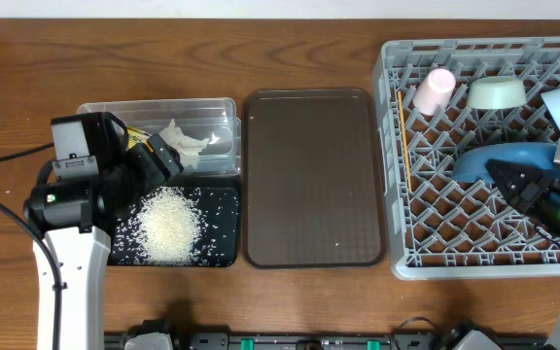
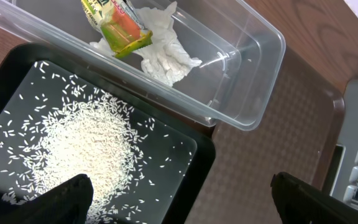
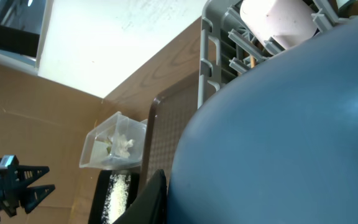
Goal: Sort waste into correct bins and load items into the dishwasher rack
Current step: 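Carry the blue plate right and lower it into the rack's right side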
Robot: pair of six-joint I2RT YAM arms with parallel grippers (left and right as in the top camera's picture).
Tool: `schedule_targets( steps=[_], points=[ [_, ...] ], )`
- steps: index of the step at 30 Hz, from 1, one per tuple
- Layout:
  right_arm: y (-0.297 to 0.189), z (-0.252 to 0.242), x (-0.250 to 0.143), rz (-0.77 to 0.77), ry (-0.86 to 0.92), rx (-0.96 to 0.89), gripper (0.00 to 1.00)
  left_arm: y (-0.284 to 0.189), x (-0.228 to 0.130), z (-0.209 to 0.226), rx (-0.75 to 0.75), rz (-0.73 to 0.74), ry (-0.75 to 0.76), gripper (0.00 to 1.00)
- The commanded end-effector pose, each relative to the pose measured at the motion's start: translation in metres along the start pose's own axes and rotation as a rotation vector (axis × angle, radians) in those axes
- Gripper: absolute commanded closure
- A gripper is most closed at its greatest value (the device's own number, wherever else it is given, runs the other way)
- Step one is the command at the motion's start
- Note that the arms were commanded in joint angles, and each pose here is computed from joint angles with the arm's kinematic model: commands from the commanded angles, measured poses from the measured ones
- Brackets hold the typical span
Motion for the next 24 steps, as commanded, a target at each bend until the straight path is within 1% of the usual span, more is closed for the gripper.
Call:
schedule_targets(
  steps=[1, 2, 3, 4, 5, 7, 8, 9, 12, 13, 14, 19, 22, 24],
  points=[
    [-0.002, -0.007, -0.003, 0.003, 0.032, -0.035, 0.83, -0.003, 0.002, 0.002, 0.006, -0.017, 0.012, 0.05],
    [-0.002, -0.007, -0.004, 0.007, 0.04, -0.034, 0.78, -0.003, 0.002, 0.002, 0.006, -0.017, 0.012, 0.05],
    [-0.002, -0.006, -0.007, 0.014, 0.058, -0.033, 0.66, -0.003, 0.002, 0.002, 0.006, -0.017, 0.012, 0.06],
    [-0.002, -0.006, -0.009, 0.021, 0.072, -0.031, 0.62, -0.003, 0.002, 0.002, 0.006, -0.017, 0.012, 0.05],
    [-0.003, -0.005, -0.011, 0.027, 0.086, -0.029, 0.6, -0.003, 0.002, 0.002, 0.006, -0.017, 0.012, 0.05],
    [-0.003, -0.004, -0.013, 0.035, 0.099, -0.027, 0.6, -0.003, 0.002, 0.002, 0.006, -0.017, 0.012, 0.05],
    [-0.003, -0.004, -0.014, 0.036, 0.105, -0.023, 0.61, -0.003, 0.002, 0.002, 0.006, -0.017, 0.012, 0.05],
    [-0.003, -0.003, -0.014, 0.035, 0.107, -0.017, 0.67, -0.003, 0.002, 0.002, 0.006, -0.017, 0.012, 0.05],
    [-0.003, 0.005, -0.011, 0.018, 0.1, 0.03, 0.91, -0.003, 0.002, 0.002, 0.006, -0.017, 0.012, 0.05],
    [-0.004, 0.007, -0.01, 0.015, 0.095, 0.034, 0.96, -0.003, 0.002, 0.002, 0.006, -0.017, 0.012, 0.05],
    [-0.004, 0.009, -0.009, 0.011, 0.088, 0.035, 0.99, -0.003, 0.002, 0.002, 0.006, -0.017, 0.012, 0.06],
    [-0.01, 0.023, 0.001, -0.032, 0.015, 0.056, 0.99, -0.003, 0.002, 0.002, 0.006, -0.017, 0.012, 0.06],
    [-0.018, 0.045, 0.02, -0.098, -0.067, 0.114, 0.99, -0.003, 0.002, 0.002, 0.006, -0.017, 0.012, 0.05],
    [-0.025, 0.065, 0.034, -0.143, -0.157, 0.174, 0.99, -0.003, 0.002, 0.002, 0.006, -0.017, 0.012, 0.05]
  ],
)
Point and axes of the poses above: each gripper's point midway between its finger pads, its own y axis out along the fingers, its own z axis along the line the jaws close on, x = y × z, the point moved 3 cm from there along -y, back along the fingers, and after that the axes turned 13 degrees about -y, right-handed, at the moved point
